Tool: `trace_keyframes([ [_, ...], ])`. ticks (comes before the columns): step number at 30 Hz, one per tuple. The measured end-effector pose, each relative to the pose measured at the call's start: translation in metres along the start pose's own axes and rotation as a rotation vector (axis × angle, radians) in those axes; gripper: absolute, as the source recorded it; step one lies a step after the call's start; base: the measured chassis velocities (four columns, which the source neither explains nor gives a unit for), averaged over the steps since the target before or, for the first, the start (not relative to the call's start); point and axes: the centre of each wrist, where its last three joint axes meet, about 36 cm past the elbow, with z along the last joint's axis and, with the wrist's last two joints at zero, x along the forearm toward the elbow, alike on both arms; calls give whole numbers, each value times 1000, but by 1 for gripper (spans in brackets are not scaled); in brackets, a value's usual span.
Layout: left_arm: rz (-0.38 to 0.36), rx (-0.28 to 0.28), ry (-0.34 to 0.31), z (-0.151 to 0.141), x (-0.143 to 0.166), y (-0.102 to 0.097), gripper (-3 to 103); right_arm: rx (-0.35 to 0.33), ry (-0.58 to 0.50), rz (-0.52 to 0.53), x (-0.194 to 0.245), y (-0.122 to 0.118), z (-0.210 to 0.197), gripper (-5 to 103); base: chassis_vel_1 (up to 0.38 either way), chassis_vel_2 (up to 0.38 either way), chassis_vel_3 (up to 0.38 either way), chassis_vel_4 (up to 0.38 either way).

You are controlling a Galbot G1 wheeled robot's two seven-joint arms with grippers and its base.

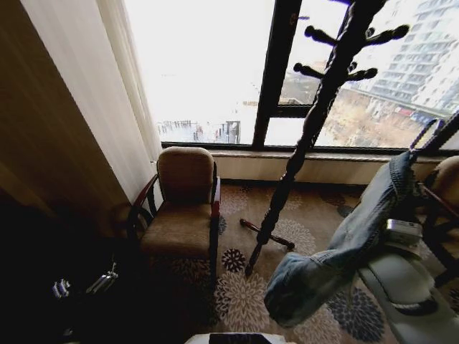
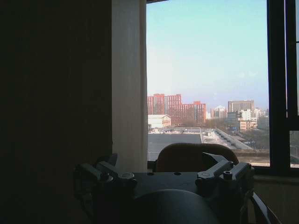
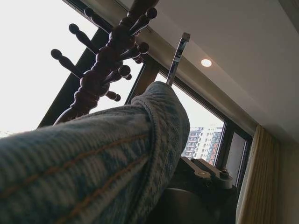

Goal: Pick up the clothes from the bed and hang them on the clothes hanger.

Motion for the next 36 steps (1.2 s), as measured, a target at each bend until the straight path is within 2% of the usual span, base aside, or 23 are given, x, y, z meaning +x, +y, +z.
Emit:
trace_keyframes([
  [36,0,0,0,0,0,0,100,-6,12,-52,23,10,7,21,8,-18,-16,10],
])
